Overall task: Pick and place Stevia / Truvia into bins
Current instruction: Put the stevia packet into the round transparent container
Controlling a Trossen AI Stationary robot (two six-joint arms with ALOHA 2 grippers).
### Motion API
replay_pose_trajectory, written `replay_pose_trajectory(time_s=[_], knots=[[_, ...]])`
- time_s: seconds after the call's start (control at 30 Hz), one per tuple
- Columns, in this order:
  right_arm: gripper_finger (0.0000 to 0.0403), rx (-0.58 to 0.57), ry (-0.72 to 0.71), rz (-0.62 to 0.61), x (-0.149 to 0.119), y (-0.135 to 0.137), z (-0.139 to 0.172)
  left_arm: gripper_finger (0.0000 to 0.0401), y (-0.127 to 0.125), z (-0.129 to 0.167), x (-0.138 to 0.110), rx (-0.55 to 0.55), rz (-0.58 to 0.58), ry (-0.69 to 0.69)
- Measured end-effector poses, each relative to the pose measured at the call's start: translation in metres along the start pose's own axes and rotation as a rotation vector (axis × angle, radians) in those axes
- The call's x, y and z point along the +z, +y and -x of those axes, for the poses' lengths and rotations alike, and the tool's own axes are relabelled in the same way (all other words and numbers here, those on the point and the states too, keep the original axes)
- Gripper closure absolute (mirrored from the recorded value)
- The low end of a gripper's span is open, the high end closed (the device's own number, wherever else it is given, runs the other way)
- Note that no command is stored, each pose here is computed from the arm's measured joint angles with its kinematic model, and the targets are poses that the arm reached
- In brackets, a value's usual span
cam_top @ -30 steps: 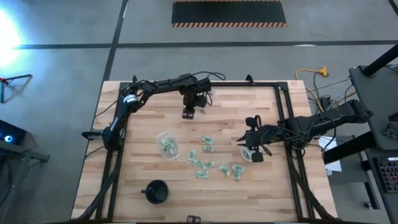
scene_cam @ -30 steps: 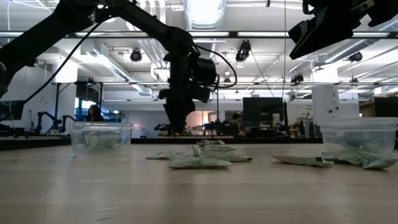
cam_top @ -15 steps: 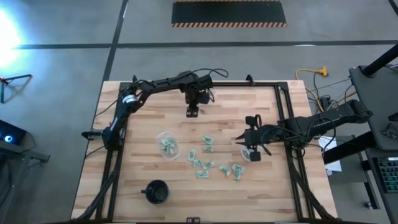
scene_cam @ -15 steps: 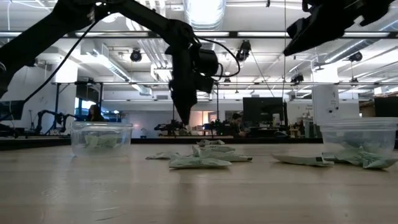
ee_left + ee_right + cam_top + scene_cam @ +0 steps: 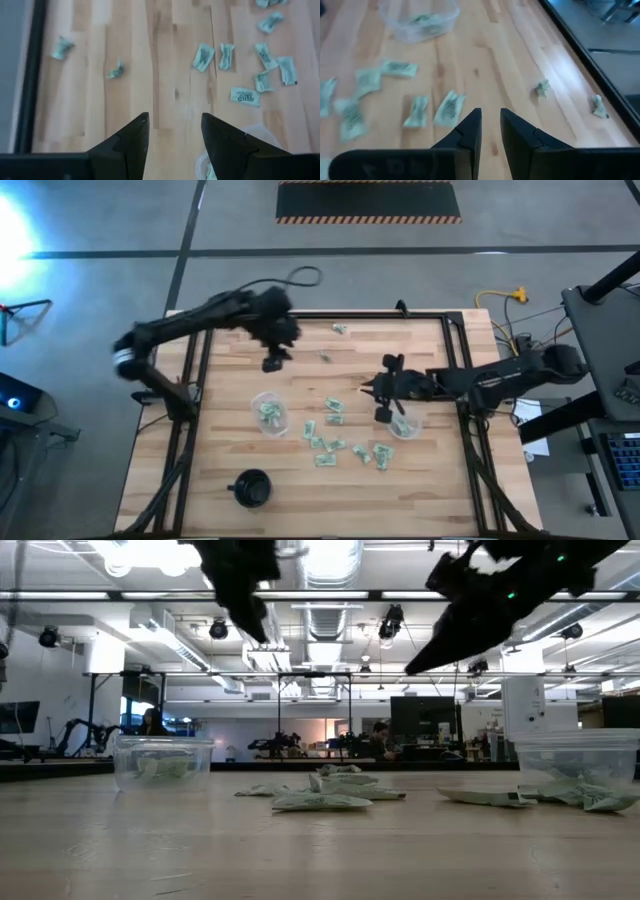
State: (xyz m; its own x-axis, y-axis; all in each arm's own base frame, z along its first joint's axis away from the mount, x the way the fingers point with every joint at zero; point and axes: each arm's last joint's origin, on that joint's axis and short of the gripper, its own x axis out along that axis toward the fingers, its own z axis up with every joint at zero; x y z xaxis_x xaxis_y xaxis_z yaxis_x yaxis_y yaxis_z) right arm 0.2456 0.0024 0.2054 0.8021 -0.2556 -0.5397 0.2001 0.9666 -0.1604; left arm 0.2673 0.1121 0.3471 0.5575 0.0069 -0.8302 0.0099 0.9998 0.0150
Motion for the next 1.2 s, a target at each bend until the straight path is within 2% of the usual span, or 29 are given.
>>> replay_pose_trajectory(time_s=[0.1,0.2,0.33,0.47,0.57,0.7,0.9,1.03,1.2], knots=[[0.0334,0.04,0.019,-0.026,0.002,-0.01,-0.017,0.0237,-0.015,0.019,-0.026,0.05,-0.016,-0.121],[0.0317,0.021,0.032,-0.056,0.011,-0.021,-0.032,0.0237,-0.027,0.029,-0.052,0.121,-0.034,-0.241],[0.0287,0.013,0.055,-0.077,0.019,-0.034,-0.047,0.0237,-0.038,0.03,-0.082,0.193,-0.059,-0.367],[0.0261,0.156,0.098,-0.079,0.022,-0.035,-0.06,0.0237,-0.045,0.021,-0.106,0.204,-0.061,-0.409],[0.0249,0.13,0.148,-0.055,0.021,-0.035,-0.074,0.0237,-0.048,0.012,-0.119,0.201,-0.033,-0.417],[0.0241,0.054,0.163,-0.081,0.033,-0.048,-0.097,0.0237,-0.049,0.005,-0.127,0.217,-0.028,-0.478],[0.0238,-0.003,0.307,-0.159,0.043,-0.077,-0.124,0.0237,-0.051,0.0,-0.134,0.229,0.002,-0.562],[0.0238,-0.014,0.344,-0.122,0.044,-0.089,-0.139,0.0237,-0.053,-0.006,-0.142,0.231,0.004,-0.572],[0.0238,-0.007,0.357,-0.057,0.042,-0.098,-0.157,0.0237,-0.055,0.004,-0.143,0.26,-0.012,-0.622]])
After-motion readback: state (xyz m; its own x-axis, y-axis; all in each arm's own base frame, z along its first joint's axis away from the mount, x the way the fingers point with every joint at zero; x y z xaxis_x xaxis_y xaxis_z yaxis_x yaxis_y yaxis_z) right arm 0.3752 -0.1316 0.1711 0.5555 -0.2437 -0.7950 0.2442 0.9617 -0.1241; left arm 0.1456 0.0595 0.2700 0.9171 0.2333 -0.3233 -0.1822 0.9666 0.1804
